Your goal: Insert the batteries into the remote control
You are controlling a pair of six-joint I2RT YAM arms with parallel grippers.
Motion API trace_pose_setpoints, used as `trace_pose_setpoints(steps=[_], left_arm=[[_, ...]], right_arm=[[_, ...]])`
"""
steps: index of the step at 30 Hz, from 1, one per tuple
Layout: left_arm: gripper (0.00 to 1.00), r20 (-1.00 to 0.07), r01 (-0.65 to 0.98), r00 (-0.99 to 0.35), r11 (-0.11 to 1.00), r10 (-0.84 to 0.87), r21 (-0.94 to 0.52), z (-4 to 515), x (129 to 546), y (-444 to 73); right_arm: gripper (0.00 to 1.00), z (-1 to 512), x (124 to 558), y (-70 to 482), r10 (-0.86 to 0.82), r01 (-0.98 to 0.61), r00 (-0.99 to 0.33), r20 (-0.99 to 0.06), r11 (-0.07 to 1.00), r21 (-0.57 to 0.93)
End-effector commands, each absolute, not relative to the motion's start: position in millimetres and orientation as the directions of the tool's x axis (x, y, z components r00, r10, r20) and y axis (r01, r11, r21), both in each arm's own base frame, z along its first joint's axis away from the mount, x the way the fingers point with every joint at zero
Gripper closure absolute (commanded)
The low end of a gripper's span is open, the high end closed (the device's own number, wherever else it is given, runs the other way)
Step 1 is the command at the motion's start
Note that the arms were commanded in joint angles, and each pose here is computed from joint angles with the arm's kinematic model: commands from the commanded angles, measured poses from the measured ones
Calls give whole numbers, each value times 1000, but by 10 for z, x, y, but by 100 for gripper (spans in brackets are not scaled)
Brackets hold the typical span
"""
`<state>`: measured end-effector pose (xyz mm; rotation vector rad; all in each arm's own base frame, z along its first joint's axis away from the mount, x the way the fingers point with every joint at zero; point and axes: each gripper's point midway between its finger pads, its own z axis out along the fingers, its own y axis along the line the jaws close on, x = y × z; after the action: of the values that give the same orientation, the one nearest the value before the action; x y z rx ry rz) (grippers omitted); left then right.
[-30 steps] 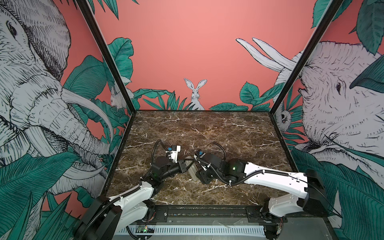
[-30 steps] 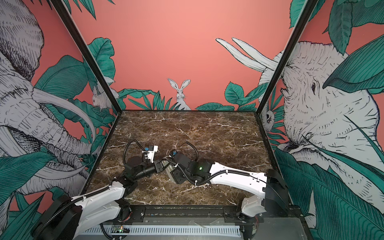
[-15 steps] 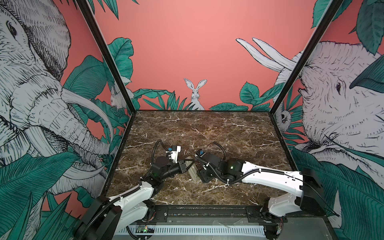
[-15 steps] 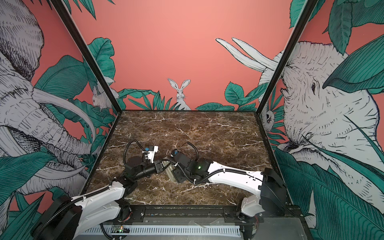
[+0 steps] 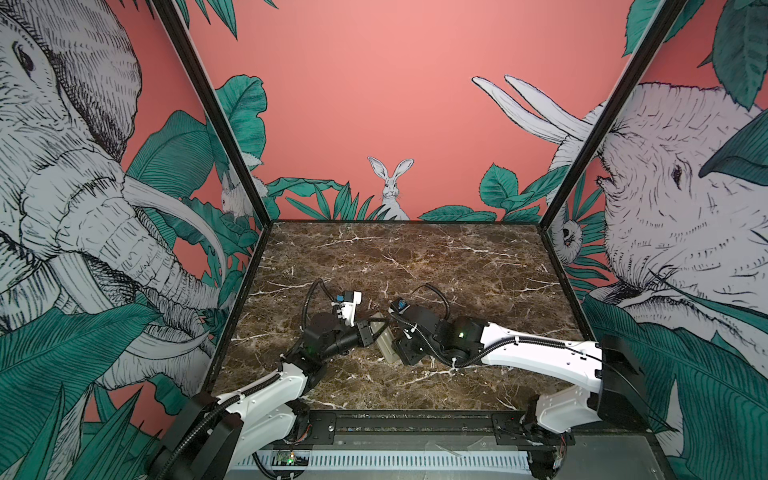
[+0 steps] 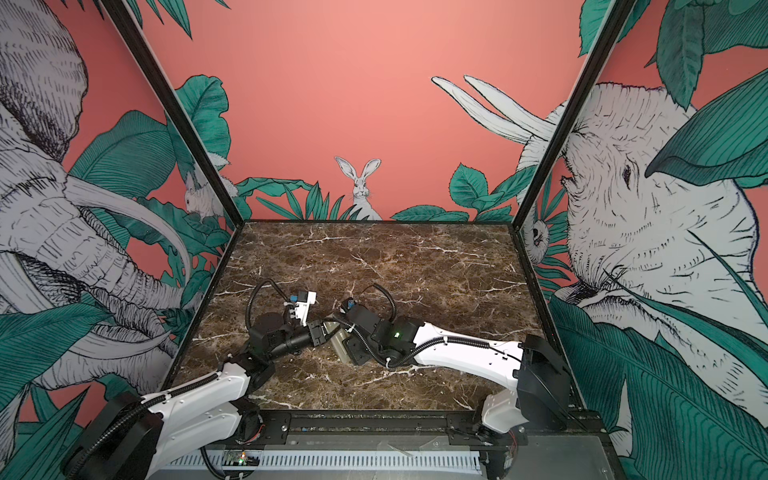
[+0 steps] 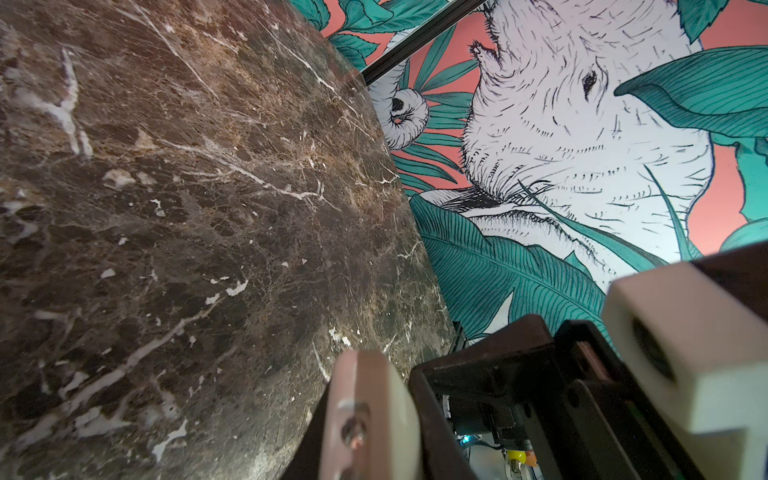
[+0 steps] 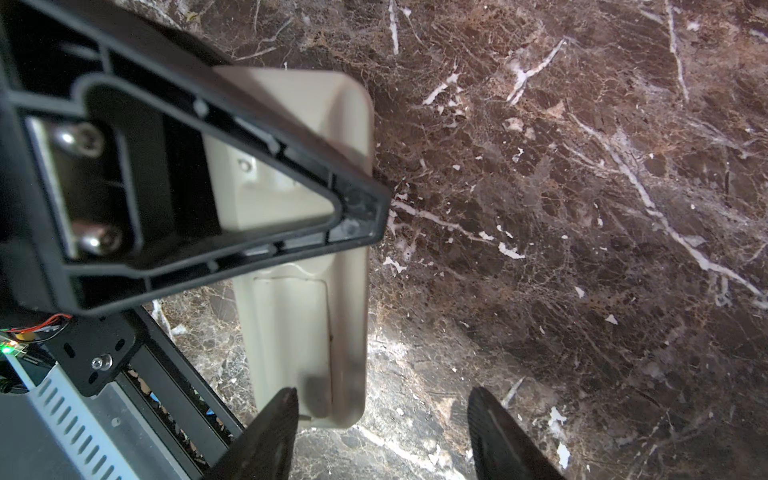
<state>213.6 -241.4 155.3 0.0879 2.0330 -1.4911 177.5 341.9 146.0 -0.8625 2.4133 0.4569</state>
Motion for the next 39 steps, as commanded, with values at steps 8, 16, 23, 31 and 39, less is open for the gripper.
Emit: trace_pose_setpoints(steps=[8, 16, 23, 31, 39], left_arm=[[100, -523, 427, -800, 335, -293, -840, 1662, 2111, -2435], [100, -521, 425, -801, 334, -294, -841, 1665, 2114, -2437], [100, -519, 428, -802, 322, -295, -845, 1695, 2107, -2446], [100, -512, 434, -803, 291, -306, -853, 1790, 2098, -2459], [100, -503, 439, -803, 254, -319, -862, 1916, 2090, -2472]], right_arm=[[35, 1362, 1807, 3399, -481, -647, -667, -568, 752, 123], [36, 1306, 1819, 3403, -489, -648, -670, -559, 753, 118], [36, 1270, 1847, 3405, -486, -644, -674, -556, 756, 119], [36, 1238, 1869, 3412, -486, -642, -678, -551, 757, 122], [36, 1235, 1876, 3421, -488, -645, -675, -553, 754, 122]])
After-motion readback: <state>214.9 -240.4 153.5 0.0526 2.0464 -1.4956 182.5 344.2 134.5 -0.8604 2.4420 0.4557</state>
